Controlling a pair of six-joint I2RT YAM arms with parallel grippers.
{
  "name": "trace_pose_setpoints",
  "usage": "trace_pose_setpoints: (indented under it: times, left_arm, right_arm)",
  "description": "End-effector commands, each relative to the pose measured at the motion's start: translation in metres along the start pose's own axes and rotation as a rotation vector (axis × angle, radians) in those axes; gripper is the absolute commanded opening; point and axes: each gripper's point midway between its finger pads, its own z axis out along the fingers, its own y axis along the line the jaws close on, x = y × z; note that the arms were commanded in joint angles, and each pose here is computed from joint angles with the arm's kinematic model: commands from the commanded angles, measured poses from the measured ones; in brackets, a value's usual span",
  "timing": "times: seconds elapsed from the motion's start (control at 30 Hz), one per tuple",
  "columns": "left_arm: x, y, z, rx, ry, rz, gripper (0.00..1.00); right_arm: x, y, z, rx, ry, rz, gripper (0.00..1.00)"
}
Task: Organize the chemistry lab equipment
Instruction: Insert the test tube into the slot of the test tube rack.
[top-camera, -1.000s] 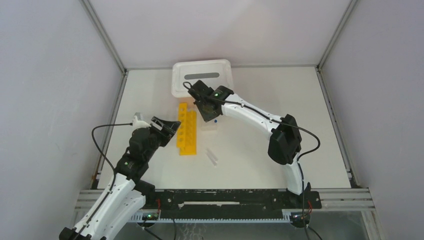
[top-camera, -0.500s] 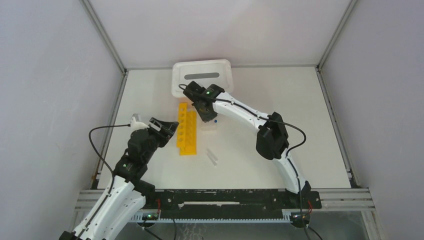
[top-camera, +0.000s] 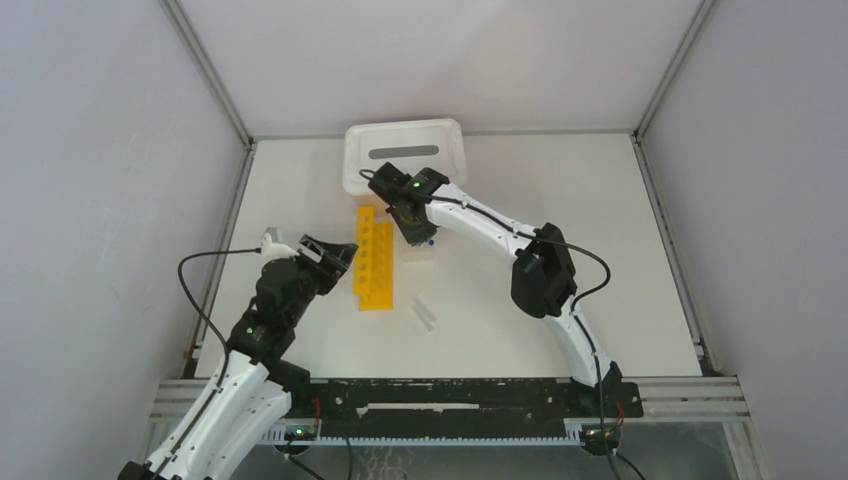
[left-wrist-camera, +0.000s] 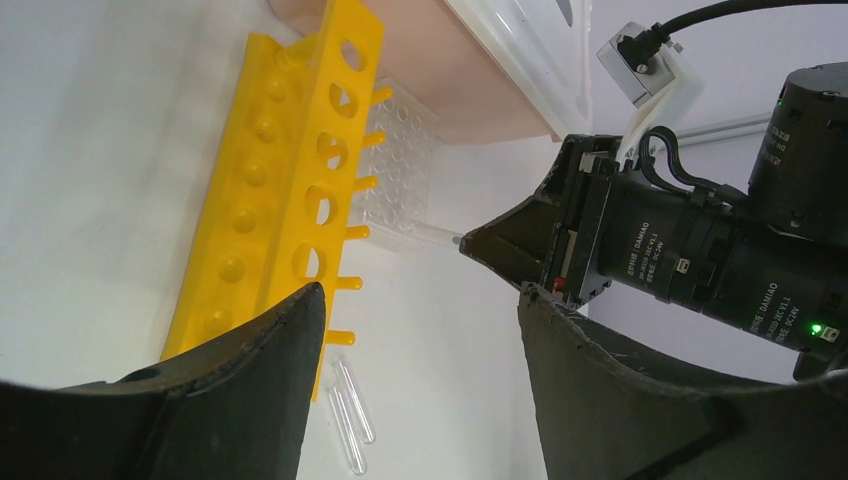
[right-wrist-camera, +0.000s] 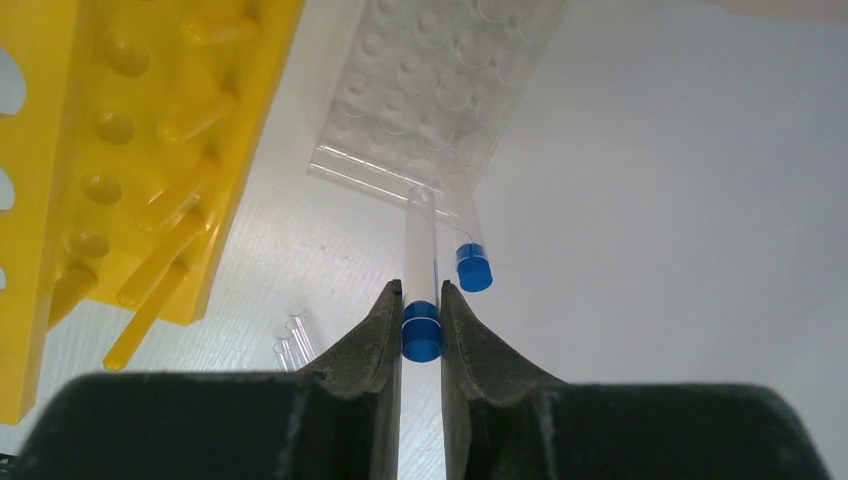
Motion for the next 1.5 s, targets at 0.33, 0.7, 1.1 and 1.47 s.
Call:
trace_pose_setpoints:
  times: [0.33, 0.7, 1.1, 1.47]
  left_arm:
    - [-0.015, -0.023, -0.003, 0.062, -0.040, 0.014, 0.75]
    - [-0.014, -0.022, -0.002, 0.060, -0.040, 0.014, 0.75]
    - [-0.014, -0.021, 0.000, 0.053, -0.040, 0.016, 0.75]
    - [-0.009, -0.019, 0.005, 0.053, -0.024, 0.015, 0.76]
  right_arm:
    - [-0.014, 0.002, 0.003, -0.030, -0.037, -0.001, 0.08]
    - [-0.014, 0.004, 0.012, -0.041, -0.031, 0.001, 0.07]
    - [-0.012, 0.001, 0.022, -0.039, -0.018, -0.006, 0.07]
    - [-0.011, 0.001, 0.027, -0.045, -0.009, -0.017, 0.22]
